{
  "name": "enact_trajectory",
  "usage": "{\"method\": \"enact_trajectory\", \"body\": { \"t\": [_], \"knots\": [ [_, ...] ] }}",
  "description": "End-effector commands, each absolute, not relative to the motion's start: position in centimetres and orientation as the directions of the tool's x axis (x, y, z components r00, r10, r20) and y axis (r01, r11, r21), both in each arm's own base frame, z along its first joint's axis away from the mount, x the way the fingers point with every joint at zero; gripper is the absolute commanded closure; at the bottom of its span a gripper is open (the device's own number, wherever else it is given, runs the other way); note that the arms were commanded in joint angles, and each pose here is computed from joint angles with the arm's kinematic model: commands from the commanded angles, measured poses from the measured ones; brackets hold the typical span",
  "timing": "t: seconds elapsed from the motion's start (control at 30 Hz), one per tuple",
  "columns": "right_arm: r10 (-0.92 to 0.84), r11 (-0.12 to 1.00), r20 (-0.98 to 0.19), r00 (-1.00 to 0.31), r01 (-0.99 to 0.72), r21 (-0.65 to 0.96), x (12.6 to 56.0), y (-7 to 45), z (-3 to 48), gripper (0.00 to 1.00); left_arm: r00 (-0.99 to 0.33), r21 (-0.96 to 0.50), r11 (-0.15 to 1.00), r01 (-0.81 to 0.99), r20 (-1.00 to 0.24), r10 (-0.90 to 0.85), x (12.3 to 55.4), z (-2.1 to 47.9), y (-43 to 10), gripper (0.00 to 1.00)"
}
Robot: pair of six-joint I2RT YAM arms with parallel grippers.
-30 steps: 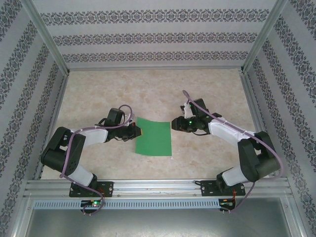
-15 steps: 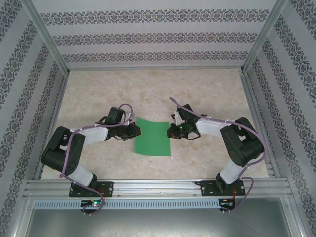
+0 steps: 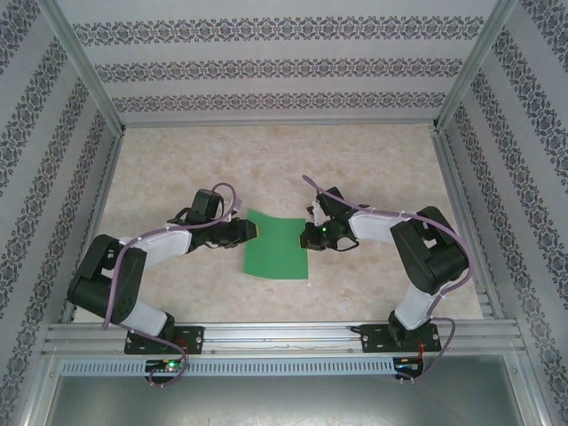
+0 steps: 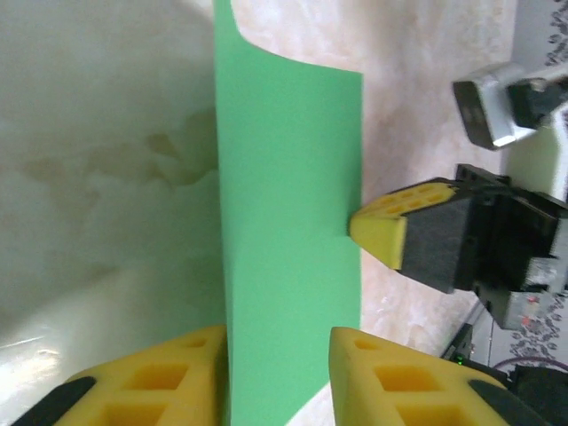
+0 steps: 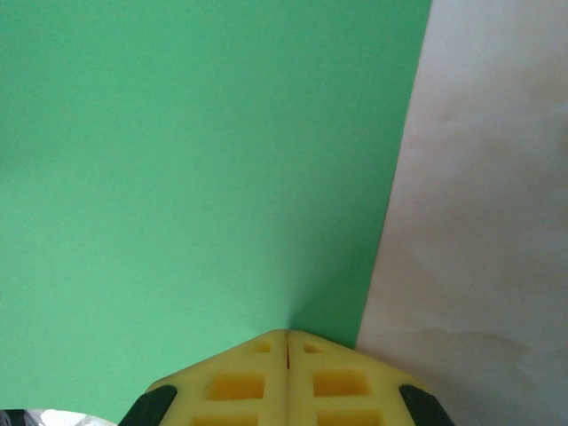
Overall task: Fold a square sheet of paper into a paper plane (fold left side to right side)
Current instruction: First fold in half a square sheet of paper at the center of the table.
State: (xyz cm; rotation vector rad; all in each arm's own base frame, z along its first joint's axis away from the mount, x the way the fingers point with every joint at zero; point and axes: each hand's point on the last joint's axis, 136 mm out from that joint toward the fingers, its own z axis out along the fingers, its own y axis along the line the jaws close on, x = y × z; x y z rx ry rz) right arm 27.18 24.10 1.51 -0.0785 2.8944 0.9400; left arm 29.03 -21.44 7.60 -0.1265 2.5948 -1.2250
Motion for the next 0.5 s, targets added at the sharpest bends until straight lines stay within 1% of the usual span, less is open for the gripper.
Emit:
{"method": "enact_trajectory", "body": {
  "t": [0.0, 0.2, 0.47],
  "knots": [
    [-0.032, 0.846, -0.083, -0.996, -0.071, 0.529, 26.7, 23.5, -0.1, 1.00, -0.954, -0.807, 0.583, 0.089, -0.238, -0.184, 29.4, 10.1, -22.9, 0.63],
    [-0.032, 0.836, -0.083, -0.996, -0.072, 0.544, 26.7, 23.8, 0.0, 1.00, -0.955, -0.849, 0.514, 0.123, -0.242, -0.172, 30.0, 11.1, -25.1, 0.56],
    [-0.032, 0.811, -0.086, -0.996, -0.076, 0.579, 26.7, 24.6, 0.4, 1.00, -0.965, -0.837, 0.532, 0.129, -0.229, -0.127, 30.7, 9.6, -27.4, 0.54]
  ]
}}
